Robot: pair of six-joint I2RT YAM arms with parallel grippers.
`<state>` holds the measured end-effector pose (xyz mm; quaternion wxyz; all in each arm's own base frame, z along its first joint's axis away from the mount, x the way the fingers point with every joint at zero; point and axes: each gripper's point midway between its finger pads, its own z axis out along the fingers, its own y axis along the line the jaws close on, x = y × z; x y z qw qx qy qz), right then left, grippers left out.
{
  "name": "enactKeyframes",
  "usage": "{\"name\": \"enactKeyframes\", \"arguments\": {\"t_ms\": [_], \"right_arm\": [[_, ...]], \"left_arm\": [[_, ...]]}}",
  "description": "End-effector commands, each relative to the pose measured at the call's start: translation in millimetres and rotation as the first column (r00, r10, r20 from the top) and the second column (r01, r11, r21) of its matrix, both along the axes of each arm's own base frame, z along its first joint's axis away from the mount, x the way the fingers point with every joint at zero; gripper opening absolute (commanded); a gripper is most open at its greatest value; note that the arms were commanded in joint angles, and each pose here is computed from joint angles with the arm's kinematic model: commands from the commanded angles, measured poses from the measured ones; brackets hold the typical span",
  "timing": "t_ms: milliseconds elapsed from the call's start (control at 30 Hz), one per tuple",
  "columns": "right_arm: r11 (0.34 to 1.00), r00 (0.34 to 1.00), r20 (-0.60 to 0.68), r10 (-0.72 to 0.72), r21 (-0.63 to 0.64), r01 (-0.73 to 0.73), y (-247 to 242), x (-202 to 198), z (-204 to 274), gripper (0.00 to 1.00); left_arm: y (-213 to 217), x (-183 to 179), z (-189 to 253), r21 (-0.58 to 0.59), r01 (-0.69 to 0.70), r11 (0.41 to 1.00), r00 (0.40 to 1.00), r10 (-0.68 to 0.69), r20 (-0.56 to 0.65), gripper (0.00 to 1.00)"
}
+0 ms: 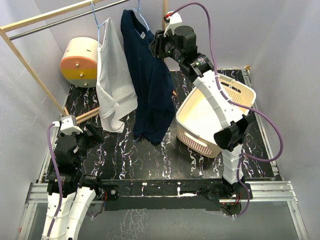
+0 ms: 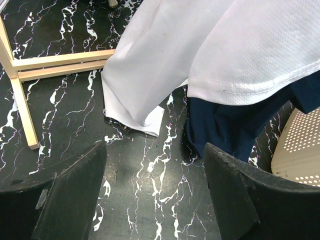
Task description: Remove the t-shirt from the hanger
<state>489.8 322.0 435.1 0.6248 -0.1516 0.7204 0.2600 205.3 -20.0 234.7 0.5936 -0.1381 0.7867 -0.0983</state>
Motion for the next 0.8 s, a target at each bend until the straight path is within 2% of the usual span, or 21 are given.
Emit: {"name": "enactKeyframes", "arguments": {"t_ms": [0, 33, 67, 367, 767], "right_arm": [[0.998, 0.994, 0.099, -0.048, 0.045, 0.043, -8, 3, 38, 0.16], [0.997, 0.992, 0.116, -0.054, 0.056, 0.048, -9, 4, 42, 0.09], [0.997, 0.991, 0.125, -0.053, 0.062, 0.045, -8, 4, 42, 0.08], [0.969, 0.935, 0.350, -0.061, 0.247, -0.030, -14, -21, 109, 0.08], [0.941, 0.881, 0.464, -0.095, 0.331, -0.073, -27, -42, 163, 0.08]], "left_arm": [[-3, 2, -4, 0.002, 0.014, 1.000, 1.000, -0.014, -0.012, 0.76], [-3, 2, -3, 0.002, 0.016, 1.000, 1.000, -0.016, -0.011, 0.76], [-3, 2, -3, 0.002, 0.016, 1.000, 1.000, -0.016, -0.011, 0.76], [-3, 1, -3, 0.002, 0.014, 1.000, 1.000, -0.014, -0.009, 0.76], [-3, 1, -2, 0.000, 0.015, 1.000, 1.000, -0.015, -0.001, 0.75]]}}
